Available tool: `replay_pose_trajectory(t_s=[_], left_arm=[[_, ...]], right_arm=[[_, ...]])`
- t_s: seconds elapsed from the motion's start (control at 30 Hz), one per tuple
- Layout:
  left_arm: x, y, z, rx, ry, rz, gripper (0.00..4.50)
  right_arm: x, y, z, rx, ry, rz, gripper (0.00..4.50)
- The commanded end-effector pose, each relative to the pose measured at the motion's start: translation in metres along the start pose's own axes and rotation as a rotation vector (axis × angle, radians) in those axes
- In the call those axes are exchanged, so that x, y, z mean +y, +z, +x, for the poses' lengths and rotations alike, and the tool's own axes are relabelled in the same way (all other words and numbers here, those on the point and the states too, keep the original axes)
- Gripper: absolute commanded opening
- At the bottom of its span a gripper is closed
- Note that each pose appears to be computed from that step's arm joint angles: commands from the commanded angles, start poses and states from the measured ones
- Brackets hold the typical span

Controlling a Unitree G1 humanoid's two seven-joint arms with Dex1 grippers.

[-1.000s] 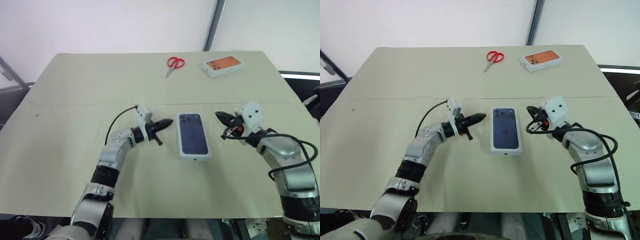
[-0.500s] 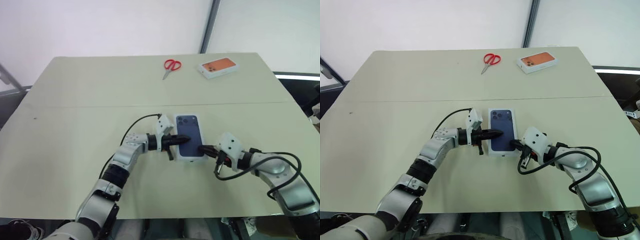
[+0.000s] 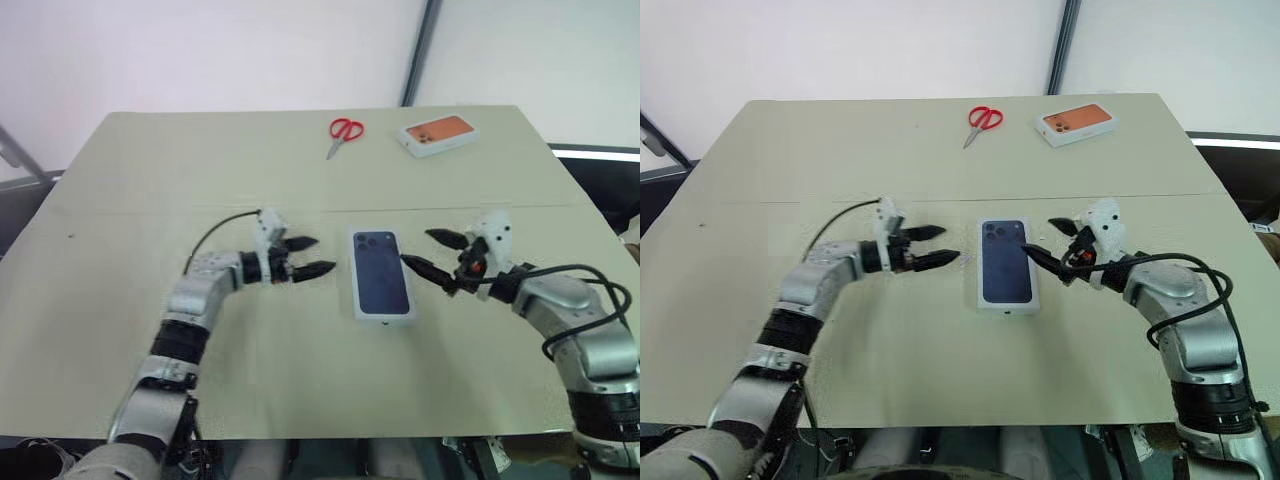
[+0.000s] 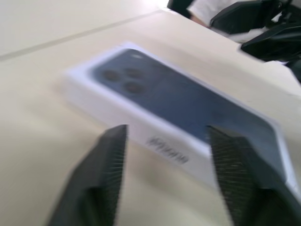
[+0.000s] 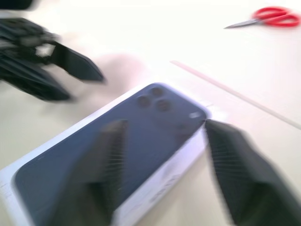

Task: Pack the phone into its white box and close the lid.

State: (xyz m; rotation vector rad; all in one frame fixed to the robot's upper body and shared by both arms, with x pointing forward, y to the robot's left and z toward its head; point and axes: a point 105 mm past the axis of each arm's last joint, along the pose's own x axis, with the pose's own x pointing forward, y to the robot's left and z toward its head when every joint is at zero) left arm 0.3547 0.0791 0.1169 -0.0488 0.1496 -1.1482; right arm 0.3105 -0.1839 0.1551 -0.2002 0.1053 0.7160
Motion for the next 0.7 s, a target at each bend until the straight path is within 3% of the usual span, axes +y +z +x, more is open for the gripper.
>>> replay_pose_trajectory(t_s=[0.03, 0.1, 0.17, 0.3, 0.5, 0.7], left_arm=[[0.024, 0.014, -0.026, -0.02, 0.094, 0.057, 4.5], [0.055, 0.008, -0.059, 0.015, 0.25, 0.047, 4.5], [0.063, 0.008, -0.076, 0.014, 0.3, 0.067, 4.5], [0.059, 0.009, -0.096, 0.002, 0.297, 0.104, 4.5], [0.047, -0.011, -0.14, 0.104, 0.344, 0.137, 4.5], [0.038, -0.004, -0.161, 0.087, 0.386, 0.155, 4.5]], right_arm=[[-0.005, 0.01, -0.003, -0.012, 0.013, -0.036, 4.45], [-0.009, 0.005, 0.0, 0.022, 0.019, -0.073, 4.45], [-0.01, 0.003, 0.001, 0.026, 0.033, -0.067, 4.45], [-0.011, -0.006, -0.01, 0.028, 0.044, -0.124, 4.45], [-0.012, -0.013, -0.041, 0.023, 0.025, -0.203, 4.45], [-0.012, -0.016, -0.062, 0.05, 0.02, -0.259, 4.45]])
